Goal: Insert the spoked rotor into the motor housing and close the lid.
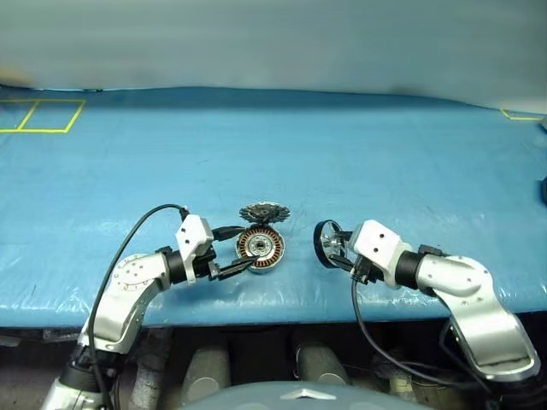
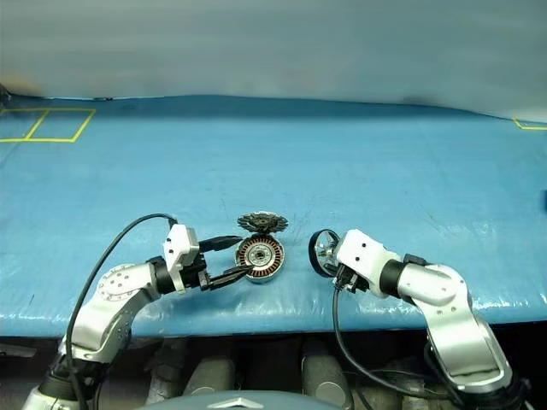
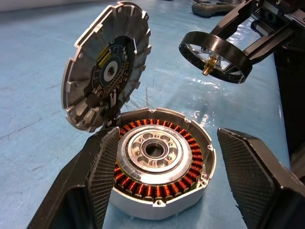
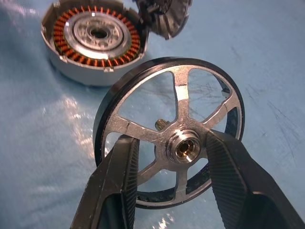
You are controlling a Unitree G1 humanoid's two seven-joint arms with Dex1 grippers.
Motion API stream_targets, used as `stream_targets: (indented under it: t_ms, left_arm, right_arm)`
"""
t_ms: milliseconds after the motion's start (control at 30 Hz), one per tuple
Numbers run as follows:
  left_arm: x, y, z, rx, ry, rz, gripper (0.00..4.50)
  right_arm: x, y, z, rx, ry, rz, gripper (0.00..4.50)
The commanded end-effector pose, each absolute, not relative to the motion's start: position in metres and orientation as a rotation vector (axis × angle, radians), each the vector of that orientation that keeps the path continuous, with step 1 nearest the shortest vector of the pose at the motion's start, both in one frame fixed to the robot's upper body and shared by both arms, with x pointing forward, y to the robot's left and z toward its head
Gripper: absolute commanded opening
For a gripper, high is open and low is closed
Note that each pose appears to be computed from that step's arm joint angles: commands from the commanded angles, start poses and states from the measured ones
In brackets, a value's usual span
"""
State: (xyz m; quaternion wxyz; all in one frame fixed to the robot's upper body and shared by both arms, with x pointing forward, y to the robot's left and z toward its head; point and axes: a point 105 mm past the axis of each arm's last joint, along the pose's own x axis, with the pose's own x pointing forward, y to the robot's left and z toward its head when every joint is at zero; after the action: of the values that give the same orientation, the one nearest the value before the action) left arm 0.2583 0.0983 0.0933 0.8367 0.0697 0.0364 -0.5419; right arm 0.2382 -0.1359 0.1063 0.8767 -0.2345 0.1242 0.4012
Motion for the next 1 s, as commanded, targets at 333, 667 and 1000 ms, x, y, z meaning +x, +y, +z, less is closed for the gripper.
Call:
stream_targets:
  t_ms: [333, 667, 1000]
  left_arm:
    - [0.263, 0.082, 0.115, 0.151, 0.012, -1.268, 3.51]
    - [0.259, 0.094, 0.105, 0.164, 0.048, -1.221, 3.51]
    - [0.251, 0.109, 0.098, 0.170, 0.080, -1.133, 3.51]
  right_arm:
    - [0.217, -0.110, 0.122, -0.421, 0.196, 0.883, 1.77]
    - [0.222, -0.102, 0.115, -0.423, 0.215, 0.933, 1.77]
    - [0.227, -0.087, 0.118, -0.406, 0.181, 0.986, 1.77]
